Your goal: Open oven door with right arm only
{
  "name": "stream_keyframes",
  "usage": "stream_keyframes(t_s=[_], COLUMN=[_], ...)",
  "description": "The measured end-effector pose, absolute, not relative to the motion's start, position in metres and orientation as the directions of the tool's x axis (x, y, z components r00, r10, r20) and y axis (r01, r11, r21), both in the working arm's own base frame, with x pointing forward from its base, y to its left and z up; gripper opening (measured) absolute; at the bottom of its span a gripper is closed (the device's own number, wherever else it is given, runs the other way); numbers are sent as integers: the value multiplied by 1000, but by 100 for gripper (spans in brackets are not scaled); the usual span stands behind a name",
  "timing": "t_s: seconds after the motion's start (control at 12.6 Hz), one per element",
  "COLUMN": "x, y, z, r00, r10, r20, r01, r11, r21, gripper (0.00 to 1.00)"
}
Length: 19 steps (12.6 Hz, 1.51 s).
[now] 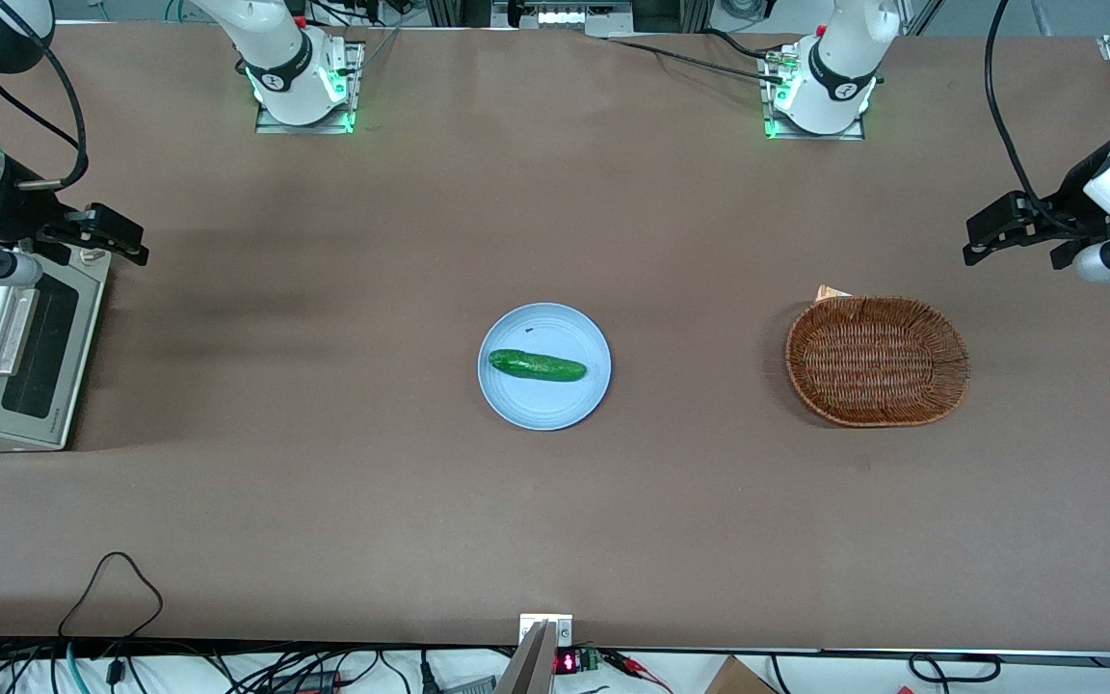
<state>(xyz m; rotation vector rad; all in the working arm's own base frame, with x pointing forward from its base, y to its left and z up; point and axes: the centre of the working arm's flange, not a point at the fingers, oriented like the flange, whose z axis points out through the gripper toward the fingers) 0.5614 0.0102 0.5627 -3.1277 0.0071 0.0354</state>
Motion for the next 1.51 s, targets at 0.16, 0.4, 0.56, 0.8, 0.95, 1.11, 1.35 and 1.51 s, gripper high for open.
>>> stream_keyframes(t_s=[0.16,0.4,0.56,0.8,0.95,1.11,1.35,1.51], x=[561,561,561,559,559,559,561,565], y=[10,10,10,10,10,9,10,11], z=[563,563,563,561,561,560,558,560], r00=[1000,1000,1000,999,999,999,999,999], r10=[-4,-4,-4,-4,-4,-5,-4,-4], r20=[-22,-22,-22,-40,-48,-49,-53,-46], r01=[-4,-4,-4,-4,-4,-6,-4,-4], r11=[-1000,-1000,-1000,-1000,-1000,-1000,-1000,-1000], r21=[-14,-14,-14,-13,-13,-13,-13,-12], gripper=[100,100,100,100,100,100,100,100])
